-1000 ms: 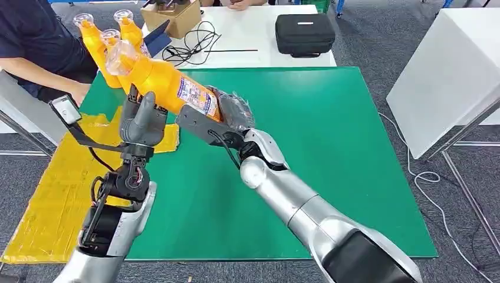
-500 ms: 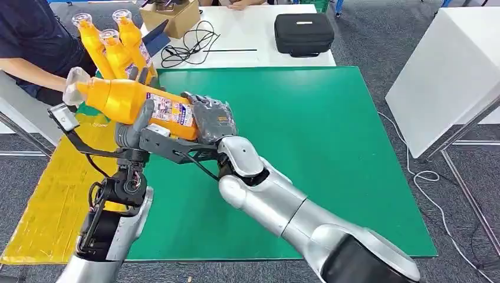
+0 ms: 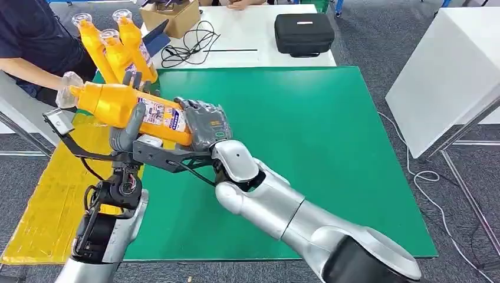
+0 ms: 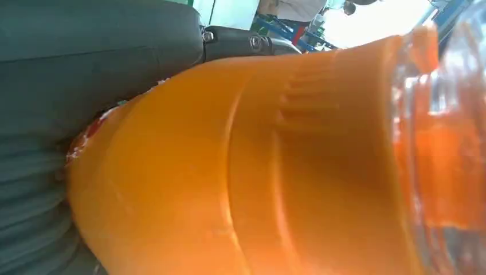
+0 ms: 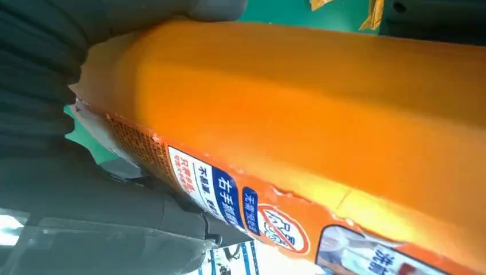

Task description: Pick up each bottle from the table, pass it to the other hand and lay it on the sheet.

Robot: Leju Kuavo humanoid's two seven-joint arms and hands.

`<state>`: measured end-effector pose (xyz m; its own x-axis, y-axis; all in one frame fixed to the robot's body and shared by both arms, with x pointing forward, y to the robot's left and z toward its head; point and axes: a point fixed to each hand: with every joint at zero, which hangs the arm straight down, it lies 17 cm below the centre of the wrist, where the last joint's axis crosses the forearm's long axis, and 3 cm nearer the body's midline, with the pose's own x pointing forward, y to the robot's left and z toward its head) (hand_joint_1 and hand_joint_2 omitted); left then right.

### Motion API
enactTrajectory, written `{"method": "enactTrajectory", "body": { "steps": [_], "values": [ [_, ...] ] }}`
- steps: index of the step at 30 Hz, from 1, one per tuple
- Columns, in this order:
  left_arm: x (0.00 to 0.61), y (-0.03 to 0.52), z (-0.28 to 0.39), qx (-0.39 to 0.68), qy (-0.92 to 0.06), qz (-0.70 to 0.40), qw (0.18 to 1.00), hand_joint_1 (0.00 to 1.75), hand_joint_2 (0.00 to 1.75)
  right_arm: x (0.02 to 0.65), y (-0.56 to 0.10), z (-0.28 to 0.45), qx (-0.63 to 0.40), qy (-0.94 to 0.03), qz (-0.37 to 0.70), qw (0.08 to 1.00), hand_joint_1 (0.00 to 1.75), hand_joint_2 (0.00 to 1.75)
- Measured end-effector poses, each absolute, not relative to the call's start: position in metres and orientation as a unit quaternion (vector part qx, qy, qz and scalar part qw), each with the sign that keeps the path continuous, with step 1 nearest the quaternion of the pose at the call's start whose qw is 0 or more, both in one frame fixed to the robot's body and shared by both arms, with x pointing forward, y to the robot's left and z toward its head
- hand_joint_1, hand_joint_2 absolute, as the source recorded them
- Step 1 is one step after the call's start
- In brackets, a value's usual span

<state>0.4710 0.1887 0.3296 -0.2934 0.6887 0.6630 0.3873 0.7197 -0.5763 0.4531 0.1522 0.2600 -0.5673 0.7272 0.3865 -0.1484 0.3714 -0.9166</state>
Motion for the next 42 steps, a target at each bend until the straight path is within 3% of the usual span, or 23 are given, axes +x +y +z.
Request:
{"method": "enactTrajectory", "body": {
  "steps": [4,5,6,34,36,37,42],
  "values": [
    [0.47,0.19,0.329,-0.34,-0.789,0.155,0.487,0.0,1.75,0.452,0.153,0.259,-0.202,-0.714,0.524,0.418,1.75,1.75],
    [0.47,0.19,0.329,-0.34,-0.789,0.155,0.487,0.31,1.75,0.452,0.153,0.259,-0.202,-0.714,0.524,0.417,1.75,1.75],
    [0.47,0.19,0.329,-0.34,-0.789,0.155,0.487,1.75,1.75,0.452,0.153,0.259,-0.202,-0.714,0.524,0.417,1.75,1.75],
    [0.467,0.211,0.327,-0.332,-0.795,0.167,0.479,1.75,1.75,0.44,0.163,0.253,-0.171,-0.708,0.539,0.424,1.75,1.75],
    [0.466,0.212,0.327,-0.33,-0.796,0.168,0.478,1.75,1.75,0.44,0.163,0.252,-0.17,-0.708,0.539,0.423,0.0,1.75],
    [0.465,0.214,0.326,-0.328,-0.798,0.168,0.477,1.75,1.75,0.44,0.163,0.252,-0.17,-0.708,0.539,0.424,0.0,0.0],
    [0.465,0.234,0.323,-0.295,-0.812,0.161,0.477,1.75,1.75,0.43,0.17,0.239,-0.113,-0.72,0.54,0.422,0.0,0.0]
  ]
}}
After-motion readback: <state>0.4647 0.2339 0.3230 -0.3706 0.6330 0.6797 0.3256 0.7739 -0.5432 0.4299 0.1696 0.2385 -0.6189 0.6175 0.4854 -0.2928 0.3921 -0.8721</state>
